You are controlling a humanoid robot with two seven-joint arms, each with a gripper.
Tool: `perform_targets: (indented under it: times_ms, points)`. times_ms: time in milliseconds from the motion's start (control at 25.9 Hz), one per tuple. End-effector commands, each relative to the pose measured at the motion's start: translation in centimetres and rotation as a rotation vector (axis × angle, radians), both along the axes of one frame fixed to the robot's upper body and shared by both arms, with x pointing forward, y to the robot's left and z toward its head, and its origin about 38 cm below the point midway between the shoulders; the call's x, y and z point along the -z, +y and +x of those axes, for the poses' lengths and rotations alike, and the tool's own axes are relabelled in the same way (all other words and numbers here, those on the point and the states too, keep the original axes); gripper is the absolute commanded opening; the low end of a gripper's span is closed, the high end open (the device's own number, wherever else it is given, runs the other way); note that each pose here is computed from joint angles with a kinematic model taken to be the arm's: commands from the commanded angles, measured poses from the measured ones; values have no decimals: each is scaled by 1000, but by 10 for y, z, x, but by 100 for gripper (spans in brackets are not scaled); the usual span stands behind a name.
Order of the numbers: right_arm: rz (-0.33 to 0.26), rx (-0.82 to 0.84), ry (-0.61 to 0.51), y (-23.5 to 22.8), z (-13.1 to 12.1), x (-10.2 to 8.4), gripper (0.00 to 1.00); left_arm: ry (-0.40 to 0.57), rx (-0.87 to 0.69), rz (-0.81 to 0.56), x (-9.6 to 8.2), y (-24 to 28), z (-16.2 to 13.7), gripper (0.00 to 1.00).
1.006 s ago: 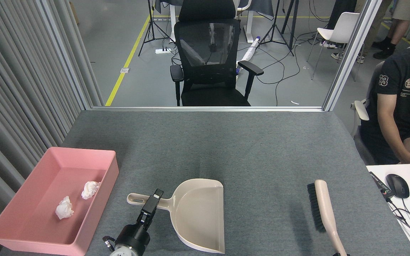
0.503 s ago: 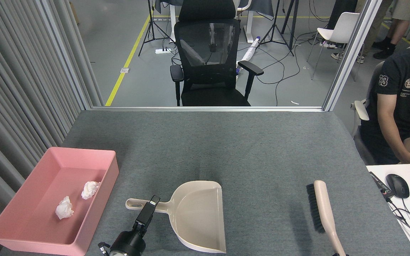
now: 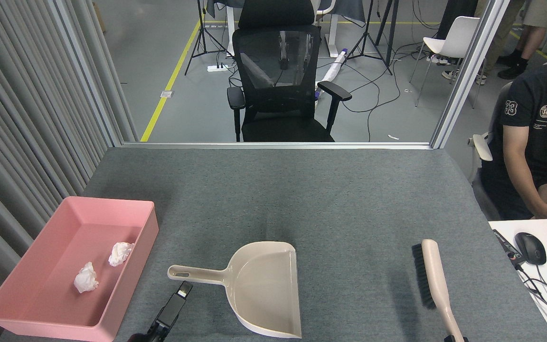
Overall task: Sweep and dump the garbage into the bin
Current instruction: 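Open the left gripper and release the dustpan handle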
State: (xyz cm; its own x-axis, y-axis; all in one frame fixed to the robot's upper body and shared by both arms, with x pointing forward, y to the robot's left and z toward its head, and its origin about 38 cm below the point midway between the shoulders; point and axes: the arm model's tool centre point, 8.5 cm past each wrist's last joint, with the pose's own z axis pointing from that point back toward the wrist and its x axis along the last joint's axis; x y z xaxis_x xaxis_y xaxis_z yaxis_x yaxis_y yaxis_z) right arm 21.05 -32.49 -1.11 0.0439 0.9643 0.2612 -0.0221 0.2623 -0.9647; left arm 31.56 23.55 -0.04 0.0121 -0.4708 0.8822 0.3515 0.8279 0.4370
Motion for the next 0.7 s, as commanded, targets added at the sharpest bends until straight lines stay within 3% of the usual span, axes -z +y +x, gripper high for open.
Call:
perform_targets:
  times_ms: [0, 77, 232, 309, 348, 426, 464, 658]
  points:
    - [2, 8, 18, 2, 1, 4, 44, -31, 19, 35, -10, 9, -19, 98]
    - [2, 10, 23, 2, 1, 6, 51, -53, 29, 43, -15, 11, -21, 98]
    - [2, 8, 20, 3, 2, 5, 53, -78, 38, 45, -18, 12, -22, 99]
    - [2, 3, 11, 3, 3, 2, 59, -108, 46, 51, -23, 15, -22, 99]
    - [4, -1, 3, 4, 4, 0, 66, -127, 50, 55, -27, 16, -21, 99]
    - [1, -2, -13, 3, 5, -5, 89, -162, 50, 52, -35, 17, -20, 99]
    - [-6, -3, -25, 2, 7, -9, 94, -178, 48, 55, -41, 19, -21, 99]
    - [-44, -6, -70, -11, 10, -28, 97, -244, 39, 53, -61, 18, -25, 99]
